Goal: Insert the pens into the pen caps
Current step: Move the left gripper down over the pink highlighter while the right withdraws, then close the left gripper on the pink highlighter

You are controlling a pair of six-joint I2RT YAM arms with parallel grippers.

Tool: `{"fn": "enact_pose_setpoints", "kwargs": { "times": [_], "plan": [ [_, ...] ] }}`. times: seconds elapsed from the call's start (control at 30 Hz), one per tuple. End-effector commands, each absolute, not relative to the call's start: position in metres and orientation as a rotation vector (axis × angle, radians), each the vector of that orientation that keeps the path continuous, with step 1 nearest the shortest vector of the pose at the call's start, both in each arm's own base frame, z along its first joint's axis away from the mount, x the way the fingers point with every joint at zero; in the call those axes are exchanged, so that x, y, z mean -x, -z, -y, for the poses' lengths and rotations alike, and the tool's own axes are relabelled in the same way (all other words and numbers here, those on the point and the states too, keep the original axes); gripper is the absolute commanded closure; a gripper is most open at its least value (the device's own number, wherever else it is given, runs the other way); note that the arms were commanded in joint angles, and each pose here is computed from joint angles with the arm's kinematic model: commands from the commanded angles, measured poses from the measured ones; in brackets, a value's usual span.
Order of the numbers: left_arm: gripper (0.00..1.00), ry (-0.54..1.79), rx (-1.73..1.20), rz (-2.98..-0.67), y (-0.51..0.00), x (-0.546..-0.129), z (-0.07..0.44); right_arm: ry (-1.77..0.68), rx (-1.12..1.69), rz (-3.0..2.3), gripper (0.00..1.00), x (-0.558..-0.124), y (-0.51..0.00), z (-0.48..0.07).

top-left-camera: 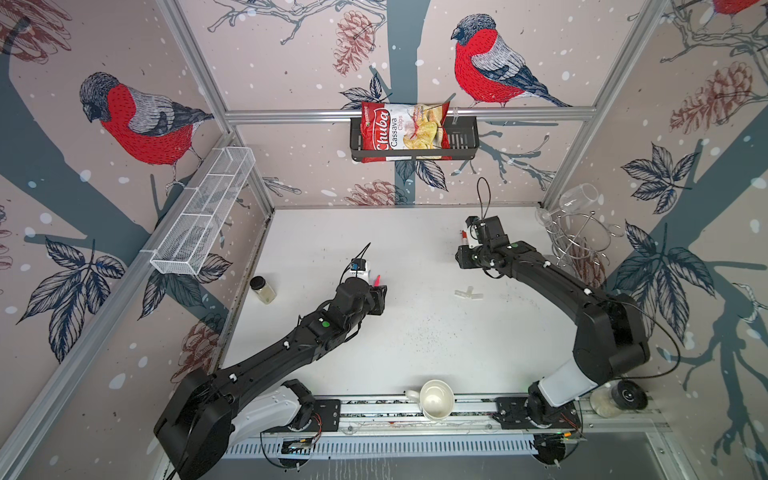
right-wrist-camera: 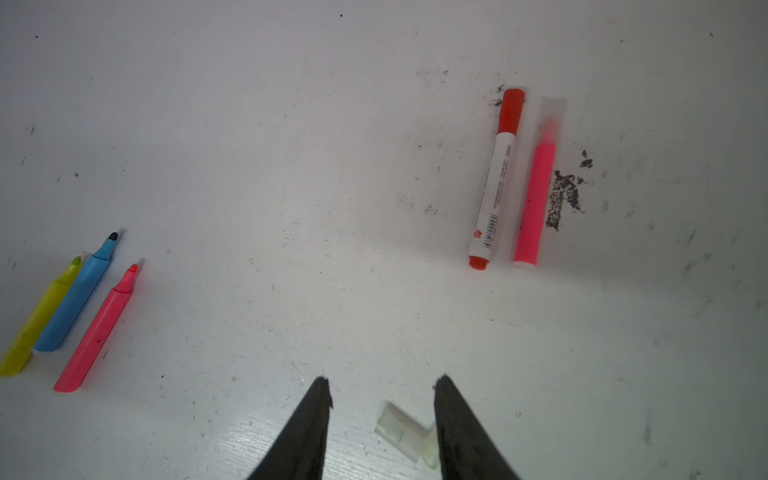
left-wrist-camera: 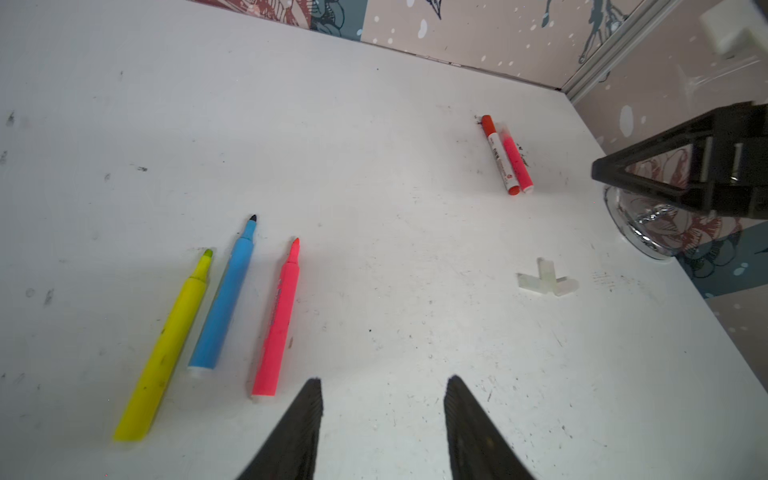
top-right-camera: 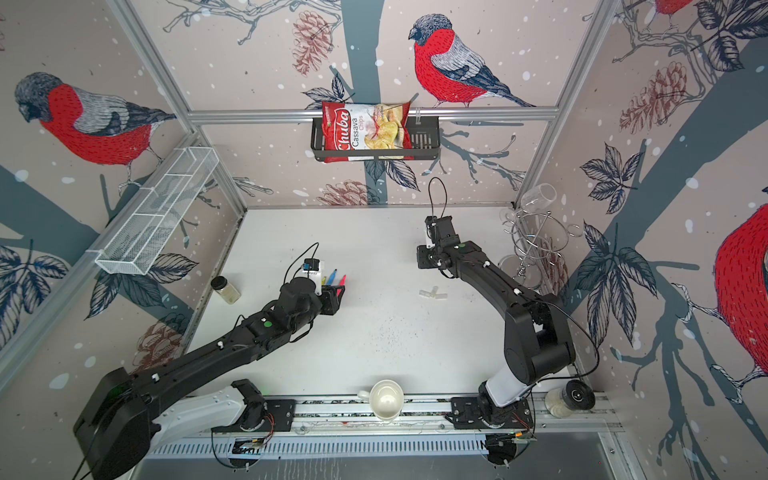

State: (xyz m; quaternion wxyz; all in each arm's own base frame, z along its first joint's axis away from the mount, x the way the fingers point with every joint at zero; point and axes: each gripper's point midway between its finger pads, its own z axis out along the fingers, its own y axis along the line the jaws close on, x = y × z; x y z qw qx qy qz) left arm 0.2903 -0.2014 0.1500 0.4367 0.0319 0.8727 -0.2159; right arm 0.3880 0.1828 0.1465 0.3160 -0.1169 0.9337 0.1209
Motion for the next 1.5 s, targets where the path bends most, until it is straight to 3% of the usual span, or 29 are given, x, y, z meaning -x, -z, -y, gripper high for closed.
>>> {"fn": "enact_pose_setpoints", "kwargs": {
  "times": [0.0,0.47,1.47],
  "plan": [
    [0.51,0.491,-0.091,-2.201,-0.143,-0.298,0.200,-0.399,0.321,-2.405,0.55,-0.387,-0.159,-0.193],
    [0.50,0.276,-0.029,-2.354,-0.094,-0.324,0.184,-0.482,0.339,-2.344,0.51,-0.362,-0.176,-0.196],
    [0.57,0.200,-0.052,-2.540,-0.028,-0.323,0.183,-0.472,0.316,-2.374,0.52,-0.353,-0.157,-0.195]
  ]
}}
